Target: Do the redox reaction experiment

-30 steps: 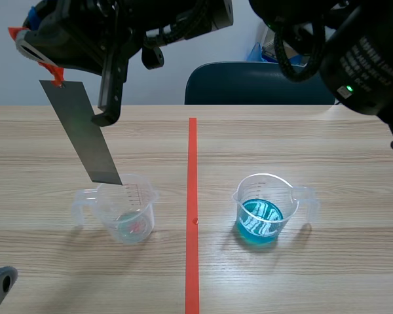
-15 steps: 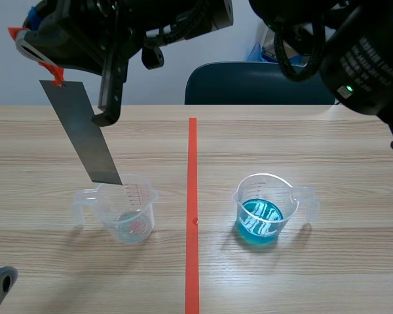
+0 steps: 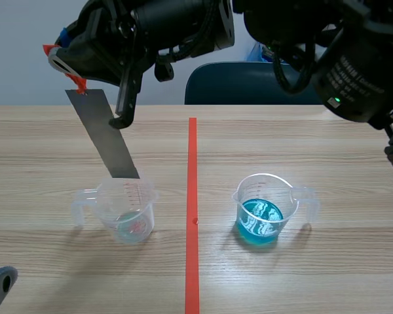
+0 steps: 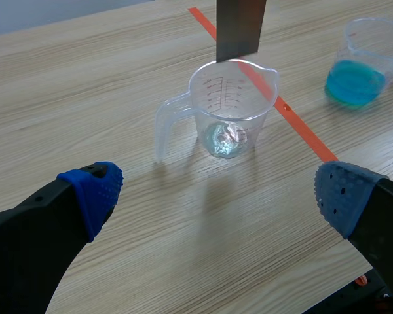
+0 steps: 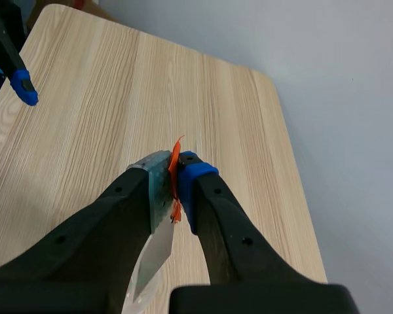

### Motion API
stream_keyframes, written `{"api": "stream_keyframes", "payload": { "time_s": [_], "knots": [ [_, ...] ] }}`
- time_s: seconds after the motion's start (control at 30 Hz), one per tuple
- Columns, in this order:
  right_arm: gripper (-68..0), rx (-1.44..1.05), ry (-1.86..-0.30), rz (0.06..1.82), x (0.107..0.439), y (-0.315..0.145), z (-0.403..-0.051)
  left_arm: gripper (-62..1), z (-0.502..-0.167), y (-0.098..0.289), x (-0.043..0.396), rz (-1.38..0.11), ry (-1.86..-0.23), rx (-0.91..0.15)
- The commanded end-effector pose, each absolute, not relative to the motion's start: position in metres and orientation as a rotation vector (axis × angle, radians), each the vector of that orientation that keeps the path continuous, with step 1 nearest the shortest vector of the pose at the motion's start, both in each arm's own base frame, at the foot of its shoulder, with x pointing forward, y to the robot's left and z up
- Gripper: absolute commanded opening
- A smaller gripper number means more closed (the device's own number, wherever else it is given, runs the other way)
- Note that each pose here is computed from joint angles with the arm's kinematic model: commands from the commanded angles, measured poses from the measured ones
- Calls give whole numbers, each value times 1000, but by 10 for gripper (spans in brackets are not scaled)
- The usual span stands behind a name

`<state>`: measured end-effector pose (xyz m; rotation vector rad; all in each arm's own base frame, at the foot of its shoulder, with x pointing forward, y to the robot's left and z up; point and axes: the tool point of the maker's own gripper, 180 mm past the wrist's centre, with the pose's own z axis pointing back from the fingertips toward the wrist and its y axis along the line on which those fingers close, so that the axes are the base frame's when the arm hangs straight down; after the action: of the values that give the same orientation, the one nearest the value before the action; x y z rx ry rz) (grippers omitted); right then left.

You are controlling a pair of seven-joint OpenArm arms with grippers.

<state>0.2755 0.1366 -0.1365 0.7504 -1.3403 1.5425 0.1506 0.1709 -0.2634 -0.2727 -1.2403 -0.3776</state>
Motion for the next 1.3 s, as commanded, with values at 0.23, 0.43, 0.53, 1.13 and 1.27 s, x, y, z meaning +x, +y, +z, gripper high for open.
{"api": "stream_keyframes", "payload": {
  "time_s": [0.23,0.43,0.53,1.13,1.27],
  "knots": [
    [-669,806,-1349,1516,283,139,-143,14,-255,167,155,-374,-1274,-284],
    [-669,834,-1322,1492,287,139,-157,14,-255,167,155,-374,-1274,-284],
    [-669,850,-1310,1467,291,138,-164,14,-255,167,155,-374,-1274,-284],
    [-669,868,-1325,1489,298,132,-203,14,-255,167,155,-374,-1274,-284],
    [-669,865,-1335,1525,293,133,-208,14,-255,167,155,-374,-1274,-284]
  ]
}}
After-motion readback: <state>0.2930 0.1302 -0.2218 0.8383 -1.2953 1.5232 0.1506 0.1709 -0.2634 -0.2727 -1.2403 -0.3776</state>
